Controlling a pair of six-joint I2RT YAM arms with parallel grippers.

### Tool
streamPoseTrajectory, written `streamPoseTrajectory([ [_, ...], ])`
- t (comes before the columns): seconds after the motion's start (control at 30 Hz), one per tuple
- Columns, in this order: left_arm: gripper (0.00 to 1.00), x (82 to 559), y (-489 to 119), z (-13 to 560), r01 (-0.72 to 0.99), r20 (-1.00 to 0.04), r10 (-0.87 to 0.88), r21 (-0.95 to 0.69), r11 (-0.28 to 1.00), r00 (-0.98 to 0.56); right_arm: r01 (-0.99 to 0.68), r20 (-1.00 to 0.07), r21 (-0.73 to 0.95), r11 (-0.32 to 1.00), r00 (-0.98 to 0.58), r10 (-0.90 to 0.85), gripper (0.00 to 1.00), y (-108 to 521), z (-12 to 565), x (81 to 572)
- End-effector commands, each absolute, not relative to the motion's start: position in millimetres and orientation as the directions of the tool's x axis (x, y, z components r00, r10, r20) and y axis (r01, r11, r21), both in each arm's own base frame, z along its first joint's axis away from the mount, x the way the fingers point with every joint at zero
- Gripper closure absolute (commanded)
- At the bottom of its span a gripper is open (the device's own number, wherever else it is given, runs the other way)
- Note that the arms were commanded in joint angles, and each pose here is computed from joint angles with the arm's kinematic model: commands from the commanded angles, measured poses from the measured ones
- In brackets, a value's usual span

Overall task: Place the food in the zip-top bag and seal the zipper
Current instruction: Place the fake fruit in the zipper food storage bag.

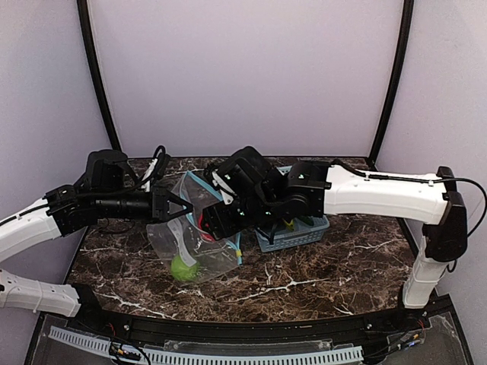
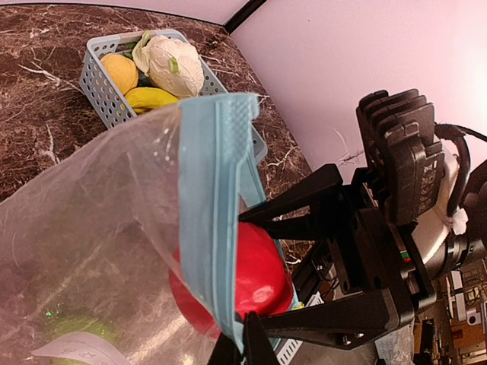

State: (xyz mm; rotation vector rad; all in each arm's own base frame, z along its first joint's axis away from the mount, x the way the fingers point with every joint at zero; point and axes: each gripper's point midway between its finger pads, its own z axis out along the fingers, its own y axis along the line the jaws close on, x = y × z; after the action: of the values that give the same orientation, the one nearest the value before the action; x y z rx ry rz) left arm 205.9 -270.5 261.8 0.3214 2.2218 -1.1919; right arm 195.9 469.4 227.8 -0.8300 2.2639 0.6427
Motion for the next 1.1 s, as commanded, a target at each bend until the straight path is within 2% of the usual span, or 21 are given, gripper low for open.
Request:
streamPoseTrajectory([
  [0.0,0.99,205.3,-264.4,263.9,0.463,-0.61,-0.078,-0.673,0.577,-0.789,-0.705,-0.709,0.239,0.668,-0.597,-0.376,0.26,476.0,237.3,192.6],
  [0.2,0.99,205.6,-264.7,262.8,0.462,-0.609,-0.077,-0.673,0.577,-0.79,-0.707,-0.712,0.239,0.665,-0.594,-0.375,0.15,475.8,239.4,192.3],
  [0.77,0.99,207.0,-263.6,261.9,0.462,-0.614,-0.077,-0.665,0.587,-0.786,-0.723,-0.737,0.247,0.645,-0.572,-0.359,0.13,468.0,260.3,188.5],
  [1.07,0.99,208.5,-259.4,258.6,0.434,-0.599,-0.072,-0.653,0.621,-0.797,-0.747,-0.801,0.248,0.616,-0.516,-0.303,0.03,439.1,305.2,185.7],
])
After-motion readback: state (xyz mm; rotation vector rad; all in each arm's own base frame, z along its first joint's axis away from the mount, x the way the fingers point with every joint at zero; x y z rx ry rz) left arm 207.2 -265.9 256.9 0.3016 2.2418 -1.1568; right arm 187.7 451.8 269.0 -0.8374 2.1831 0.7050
